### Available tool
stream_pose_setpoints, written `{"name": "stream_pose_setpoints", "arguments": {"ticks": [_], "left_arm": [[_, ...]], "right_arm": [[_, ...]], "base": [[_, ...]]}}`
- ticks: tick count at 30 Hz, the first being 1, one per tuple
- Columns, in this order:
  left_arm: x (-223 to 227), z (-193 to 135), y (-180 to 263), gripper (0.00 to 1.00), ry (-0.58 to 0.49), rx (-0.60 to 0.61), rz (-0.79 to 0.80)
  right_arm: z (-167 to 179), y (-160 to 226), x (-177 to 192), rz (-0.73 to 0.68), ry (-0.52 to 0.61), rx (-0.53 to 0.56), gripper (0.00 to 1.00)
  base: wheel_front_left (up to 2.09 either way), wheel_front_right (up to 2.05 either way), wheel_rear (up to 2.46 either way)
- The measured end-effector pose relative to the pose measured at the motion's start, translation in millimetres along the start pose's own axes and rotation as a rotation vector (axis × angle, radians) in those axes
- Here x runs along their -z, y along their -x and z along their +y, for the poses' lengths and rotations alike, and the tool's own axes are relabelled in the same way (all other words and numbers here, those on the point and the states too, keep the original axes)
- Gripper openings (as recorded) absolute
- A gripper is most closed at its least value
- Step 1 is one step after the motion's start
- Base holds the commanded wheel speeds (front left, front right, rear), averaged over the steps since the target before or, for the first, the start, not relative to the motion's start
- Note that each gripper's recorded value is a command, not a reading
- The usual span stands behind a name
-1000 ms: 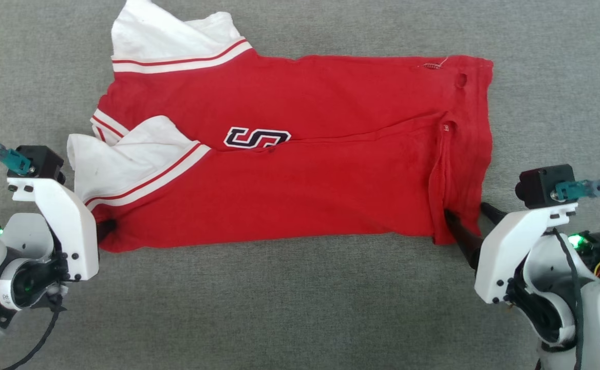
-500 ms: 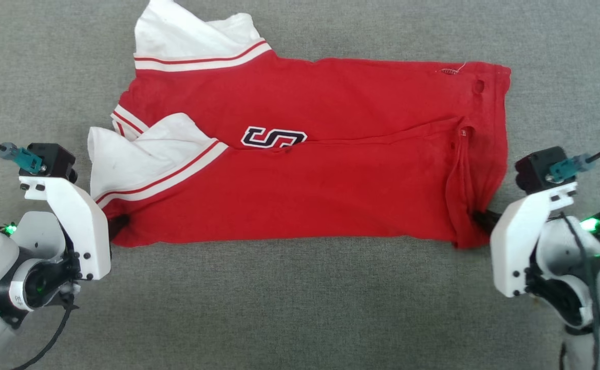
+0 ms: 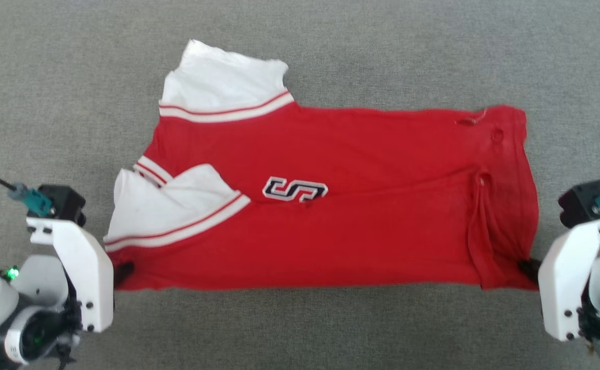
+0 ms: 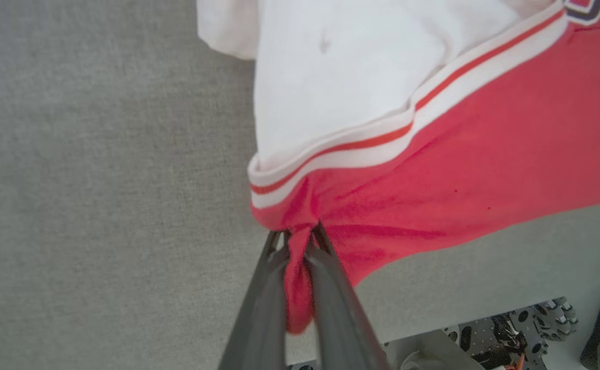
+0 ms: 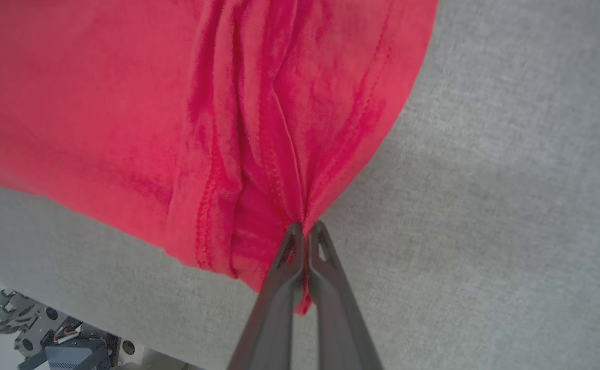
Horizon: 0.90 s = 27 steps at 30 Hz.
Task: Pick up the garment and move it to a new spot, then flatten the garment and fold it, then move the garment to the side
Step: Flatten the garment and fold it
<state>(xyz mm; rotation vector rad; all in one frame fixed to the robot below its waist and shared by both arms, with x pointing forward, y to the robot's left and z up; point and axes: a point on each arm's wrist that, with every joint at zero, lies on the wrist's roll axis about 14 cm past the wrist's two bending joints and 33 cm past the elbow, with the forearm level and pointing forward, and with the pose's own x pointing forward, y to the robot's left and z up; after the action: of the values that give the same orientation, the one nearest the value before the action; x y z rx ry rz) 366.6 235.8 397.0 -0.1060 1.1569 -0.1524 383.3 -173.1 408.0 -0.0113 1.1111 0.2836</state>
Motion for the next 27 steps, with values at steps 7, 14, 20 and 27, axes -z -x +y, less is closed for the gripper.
{"name": "stream_pose_setpoints", "arguments": {"ticks": [7, 14, 20, 27], "left_arm": [[34.7, -3.8, -0.1, 0.0, 0.043, 0.0, 0.088], [42.5, -4.5, -10.7, 1.0, 0.055, 0.004, 0.119], [3.9, 5.3, -4.2, 1.0, 0.019, -0.021, 0.048], [-74.2, 4.0, 8.7, 1.0, -0.128, -0.035, -0.109]], "right_arm": [[3.5, 3.6, 24.8, 0.065, -0.038, -0.009, 0.0], [9.2, -8.9, 36.3, 0.081, -0.056, -0.02, 1.0], [5.4, -4.4, 25.9, -0.003, -0.106, -0.01, 1.0], [-8.3, 17.9, -19.7, -0.281, -0.16, 0.042, 1.0]], "base": [[0.0, 0.0, 0.0], [0.0, 0.0, 0.0], [0.0, 0.0, 0.0], [0.0, 0.0, 0.0]]}}
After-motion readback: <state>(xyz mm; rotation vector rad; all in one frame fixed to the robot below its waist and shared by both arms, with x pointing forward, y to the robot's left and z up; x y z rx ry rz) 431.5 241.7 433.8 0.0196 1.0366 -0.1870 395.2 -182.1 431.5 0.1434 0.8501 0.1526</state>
